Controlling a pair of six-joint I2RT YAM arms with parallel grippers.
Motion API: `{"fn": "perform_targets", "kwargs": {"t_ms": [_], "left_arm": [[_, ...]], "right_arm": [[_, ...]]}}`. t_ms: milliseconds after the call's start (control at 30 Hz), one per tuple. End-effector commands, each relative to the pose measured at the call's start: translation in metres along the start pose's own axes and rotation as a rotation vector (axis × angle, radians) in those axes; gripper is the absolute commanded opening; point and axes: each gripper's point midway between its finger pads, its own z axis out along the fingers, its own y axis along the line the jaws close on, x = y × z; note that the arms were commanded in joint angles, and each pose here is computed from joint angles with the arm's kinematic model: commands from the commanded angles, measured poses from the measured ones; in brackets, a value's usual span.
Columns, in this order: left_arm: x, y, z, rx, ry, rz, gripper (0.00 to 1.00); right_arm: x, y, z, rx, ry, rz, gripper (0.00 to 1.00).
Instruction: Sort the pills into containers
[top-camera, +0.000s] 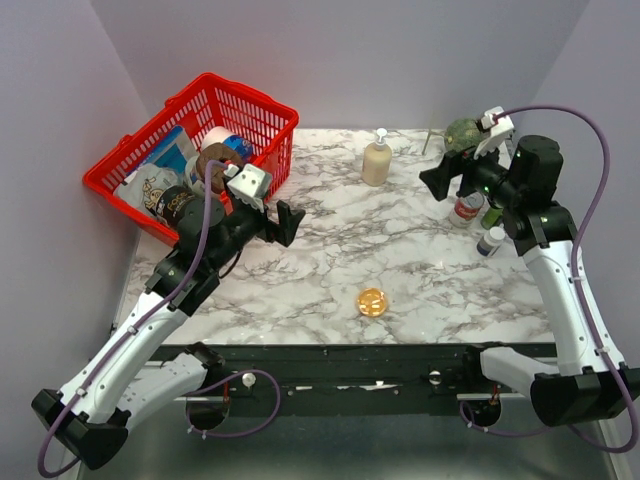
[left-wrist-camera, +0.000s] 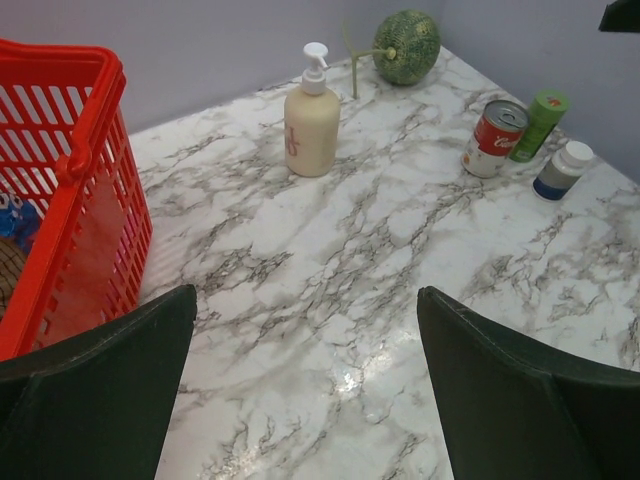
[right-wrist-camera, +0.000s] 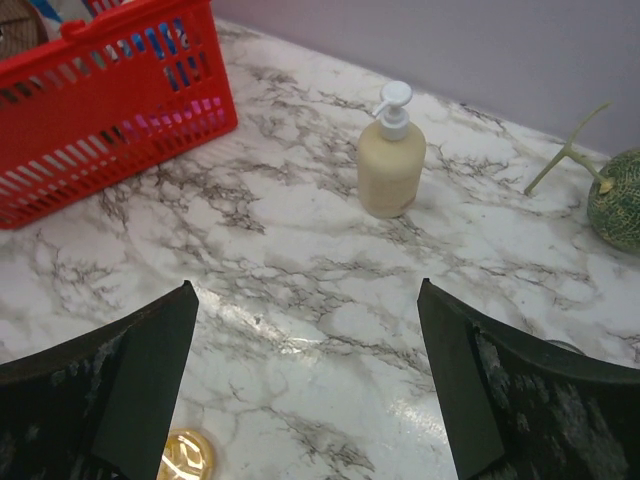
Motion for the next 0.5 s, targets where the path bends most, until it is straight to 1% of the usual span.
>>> {"fn": "perform_targets", "kwargs": {"t_ms": [0, 167, 467], "left_arm": [[0.001, 0.008, -0.007, -0.038, 0.013, 0.026, 0.99], [-0.002, 0.009, -0.008, -0.039, 0.004, 0.052, 0.99], [0.002, 0.002, -0.007, -0.002, -0.003, 0.031, 0.99]], "right_arm": [[-0.034, -0.008, -0.015, 0.101, -0.103, 0.072, 1.00], [-0.031, -0.001, -0.019, 0.070, -0.097, 0.058, 1.00], [-0.030, 0.003, -0.024, 0.058, -0.101, 0.020, 1.00]]}}
